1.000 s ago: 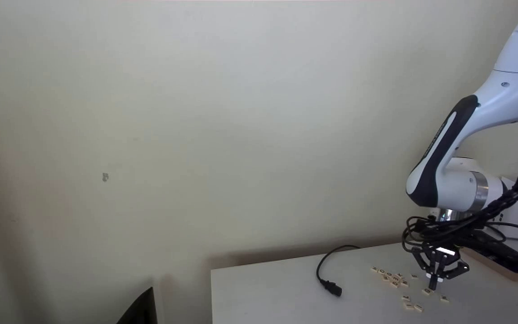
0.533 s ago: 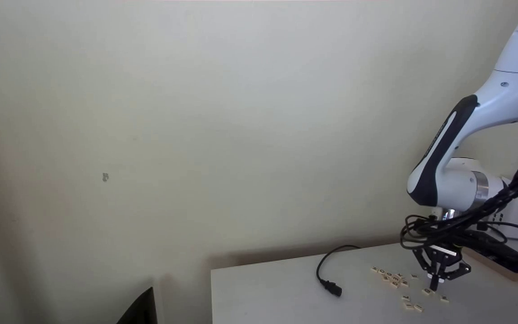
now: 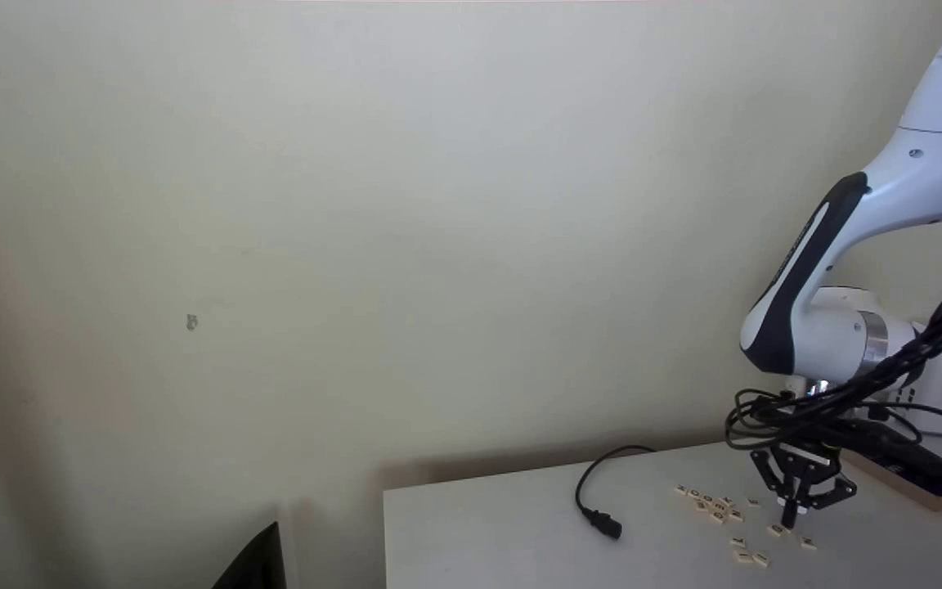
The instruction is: Arrange the small objects on the table
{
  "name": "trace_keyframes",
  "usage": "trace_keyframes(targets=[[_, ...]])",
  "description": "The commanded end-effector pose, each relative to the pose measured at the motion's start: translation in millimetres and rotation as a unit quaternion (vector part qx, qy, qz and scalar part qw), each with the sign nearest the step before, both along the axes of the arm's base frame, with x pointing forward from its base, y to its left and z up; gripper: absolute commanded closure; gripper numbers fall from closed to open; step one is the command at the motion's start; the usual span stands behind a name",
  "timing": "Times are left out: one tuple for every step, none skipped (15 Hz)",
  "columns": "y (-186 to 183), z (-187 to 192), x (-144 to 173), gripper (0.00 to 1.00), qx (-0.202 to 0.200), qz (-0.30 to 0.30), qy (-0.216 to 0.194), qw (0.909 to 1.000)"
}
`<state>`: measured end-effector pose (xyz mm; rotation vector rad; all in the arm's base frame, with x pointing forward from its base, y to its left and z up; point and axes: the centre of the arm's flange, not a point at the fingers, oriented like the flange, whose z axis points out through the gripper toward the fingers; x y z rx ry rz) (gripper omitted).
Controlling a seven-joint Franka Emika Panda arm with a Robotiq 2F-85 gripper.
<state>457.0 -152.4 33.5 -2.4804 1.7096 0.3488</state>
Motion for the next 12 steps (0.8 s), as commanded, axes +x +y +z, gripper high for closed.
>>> trace_keyframes(targets=[[3.7, -8.9, -0.7, 1.0, 0.002, -0.018, 0.004, 0.9998], [3.7, -8.9, -0.6, 1.0, 0.002, -0.018, 0.005, 0.9998], [3.7, -8.7, -0.1, 1.0, 0.002, -0.018, 0.004, 0.9998], [4.0, -8.6, 0.1, 1.0, 0.001, -0.019, 0.005, 0.9998], [4.3, -8.8, 0.4, 1.0, 0.001, -0.019, 0.005, 0.9998], [4.4, -9.2, 1.0, 1.0, 0.0, -0.02, 0.005, 0.9998], [4.5, -9.5, 1.5, 1.0, 0.001, -0.021, 0.005, 0.9998], [5.4, -8.9, 1.3, 1.0, 0.001, -0.02, 0.005, 0.9998], [6.3, -6.8, 0.3, 1.0, 0.002, -0.018, 0.003, 0.9998], [6.9, -3.1, -1.2, 1.0, 0.006, -0.015, 0.0, 0.9999], [8.2, 2.8, -3.5, 1.0, 0.006, -0.012, -0.006, 0.9999], [9.2, 6.4, -4.4, 1.0, 0.005, -0.009, -0.009, 0.9999]])
